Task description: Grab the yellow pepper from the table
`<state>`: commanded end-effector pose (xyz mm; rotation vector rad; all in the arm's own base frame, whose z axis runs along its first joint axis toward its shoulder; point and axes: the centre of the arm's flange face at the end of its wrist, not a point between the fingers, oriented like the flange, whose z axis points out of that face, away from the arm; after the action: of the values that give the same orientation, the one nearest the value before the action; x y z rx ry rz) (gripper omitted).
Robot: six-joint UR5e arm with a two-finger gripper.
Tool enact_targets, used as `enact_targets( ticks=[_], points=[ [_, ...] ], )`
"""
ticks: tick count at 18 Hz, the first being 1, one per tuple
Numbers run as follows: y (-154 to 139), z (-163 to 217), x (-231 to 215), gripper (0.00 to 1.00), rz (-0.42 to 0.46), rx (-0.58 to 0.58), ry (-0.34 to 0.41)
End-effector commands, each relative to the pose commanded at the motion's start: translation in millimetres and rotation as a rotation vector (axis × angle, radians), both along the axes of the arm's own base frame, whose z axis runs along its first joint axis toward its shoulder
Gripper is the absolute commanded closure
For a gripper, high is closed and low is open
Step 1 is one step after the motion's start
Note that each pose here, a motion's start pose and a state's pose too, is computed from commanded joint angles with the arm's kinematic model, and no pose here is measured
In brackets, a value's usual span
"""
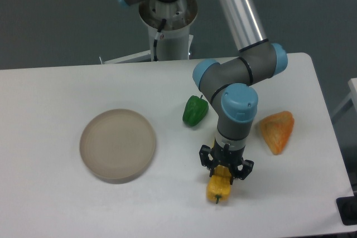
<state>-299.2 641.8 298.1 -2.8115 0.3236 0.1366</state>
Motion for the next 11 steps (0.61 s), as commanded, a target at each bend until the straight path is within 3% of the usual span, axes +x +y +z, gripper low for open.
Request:
enact_targets(
  ticks=[2,4,7,11],
  points=[
    [-15.2,38.4,-15.9,0.64,-0.016,0.037,0.047],
    [-38.4,65.1,-35.1,0.64,-0.088,0.051,0.105],
    [-70.1,83.1,-59.7,0.64,-0.15,0.009,0.131],
    [-84.5,87.8,-59.6,0.64,-0.217,-0.013,0.16]
  ],
)
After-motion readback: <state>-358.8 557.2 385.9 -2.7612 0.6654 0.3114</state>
